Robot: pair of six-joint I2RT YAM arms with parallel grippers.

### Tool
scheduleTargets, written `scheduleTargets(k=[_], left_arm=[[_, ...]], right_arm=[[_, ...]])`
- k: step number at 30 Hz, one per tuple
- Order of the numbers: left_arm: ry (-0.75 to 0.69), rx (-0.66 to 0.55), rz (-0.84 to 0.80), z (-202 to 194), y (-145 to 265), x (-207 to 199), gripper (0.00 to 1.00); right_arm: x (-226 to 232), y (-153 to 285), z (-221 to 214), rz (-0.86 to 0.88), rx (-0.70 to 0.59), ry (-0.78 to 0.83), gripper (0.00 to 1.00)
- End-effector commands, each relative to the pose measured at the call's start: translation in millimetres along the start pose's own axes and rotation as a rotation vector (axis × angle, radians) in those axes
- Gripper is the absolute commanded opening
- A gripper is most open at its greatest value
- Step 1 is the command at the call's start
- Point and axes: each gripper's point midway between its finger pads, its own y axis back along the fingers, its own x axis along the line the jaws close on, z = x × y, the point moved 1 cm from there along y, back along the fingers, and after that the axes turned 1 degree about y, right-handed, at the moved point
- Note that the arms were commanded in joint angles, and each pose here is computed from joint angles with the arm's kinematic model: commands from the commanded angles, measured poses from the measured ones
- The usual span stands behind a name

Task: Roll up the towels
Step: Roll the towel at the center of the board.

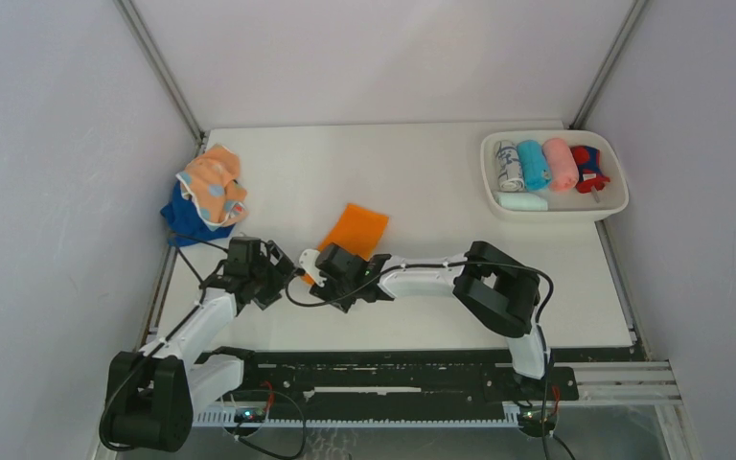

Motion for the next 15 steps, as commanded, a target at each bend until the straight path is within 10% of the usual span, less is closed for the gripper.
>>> scheduleTargets(k=[1,15], left_arm=[[0.014,-0.001,-0.027,1.9,-1.6,-5.7,0.89],[0.057,0.049,-0.049,-8.3,-6.3,-12.9,0.87]], right_arm=[[-2.2,-3.7,-23.7,-0.034,0.120,0.002,0.42],[13.0,5.0,-13.7,0.146,0.045,-0.172,0.00]])
